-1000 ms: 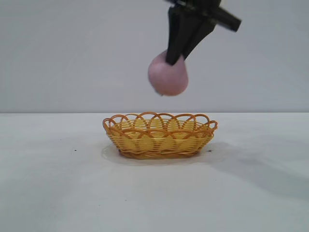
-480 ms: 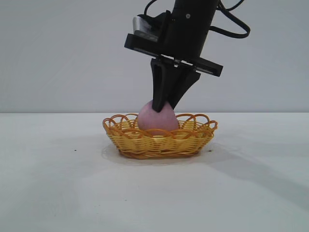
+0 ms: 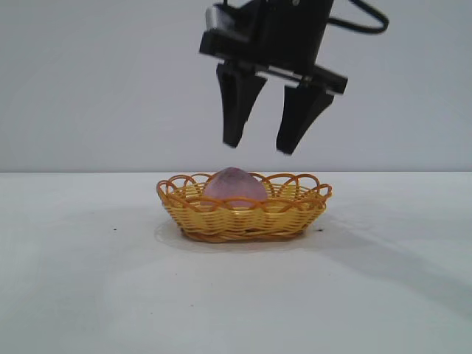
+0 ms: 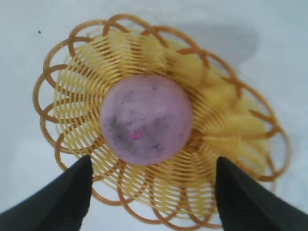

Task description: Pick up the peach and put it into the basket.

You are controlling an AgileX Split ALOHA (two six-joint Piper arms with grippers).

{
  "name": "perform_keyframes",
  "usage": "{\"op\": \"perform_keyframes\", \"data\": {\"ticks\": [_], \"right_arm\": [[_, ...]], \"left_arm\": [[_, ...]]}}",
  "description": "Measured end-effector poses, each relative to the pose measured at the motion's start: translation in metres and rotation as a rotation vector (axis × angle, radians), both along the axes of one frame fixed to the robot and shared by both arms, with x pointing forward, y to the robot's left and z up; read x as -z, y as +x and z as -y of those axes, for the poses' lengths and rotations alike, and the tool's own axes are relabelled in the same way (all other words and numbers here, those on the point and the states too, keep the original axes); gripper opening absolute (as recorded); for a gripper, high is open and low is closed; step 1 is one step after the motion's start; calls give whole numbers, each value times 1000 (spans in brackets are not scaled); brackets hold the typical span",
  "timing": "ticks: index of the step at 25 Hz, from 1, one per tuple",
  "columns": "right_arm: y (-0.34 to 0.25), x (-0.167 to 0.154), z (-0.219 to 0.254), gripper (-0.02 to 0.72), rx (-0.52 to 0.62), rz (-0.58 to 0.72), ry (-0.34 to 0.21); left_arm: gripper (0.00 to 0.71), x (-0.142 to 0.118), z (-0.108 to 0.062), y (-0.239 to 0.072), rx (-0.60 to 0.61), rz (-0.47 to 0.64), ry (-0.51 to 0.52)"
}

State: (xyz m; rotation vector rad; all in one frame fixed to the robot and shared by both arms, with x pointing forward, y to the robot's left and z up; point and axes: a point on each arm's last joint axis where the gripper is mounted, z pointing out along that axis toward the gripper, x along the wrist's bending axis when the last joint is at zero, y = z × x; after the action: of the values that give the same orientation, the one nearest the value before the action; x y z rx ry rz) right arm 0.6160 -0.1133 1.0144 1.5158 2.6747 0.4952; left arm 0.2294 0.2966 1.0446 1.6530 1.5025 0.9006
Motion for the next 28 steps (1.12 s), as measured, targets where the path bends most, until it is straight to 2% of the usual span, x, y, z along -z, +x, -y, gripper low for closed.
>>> {"op": "perform_keyframes", "data": {"ticks": [8,12,20,28], "right_arm": [[33,-6,95,471,237,14,2],[34,-5,128,471,309,-30,-8],[15,-33,142,471,318,-71,-20],[-15,-88,144,471,316,50,8]], "left_arm": [[534,0,0,0,0,0,0],[534,0,0,0,0,0,0],[534,0,0,0,0,0,0],[534,0,0,0,0,0,0]]}}
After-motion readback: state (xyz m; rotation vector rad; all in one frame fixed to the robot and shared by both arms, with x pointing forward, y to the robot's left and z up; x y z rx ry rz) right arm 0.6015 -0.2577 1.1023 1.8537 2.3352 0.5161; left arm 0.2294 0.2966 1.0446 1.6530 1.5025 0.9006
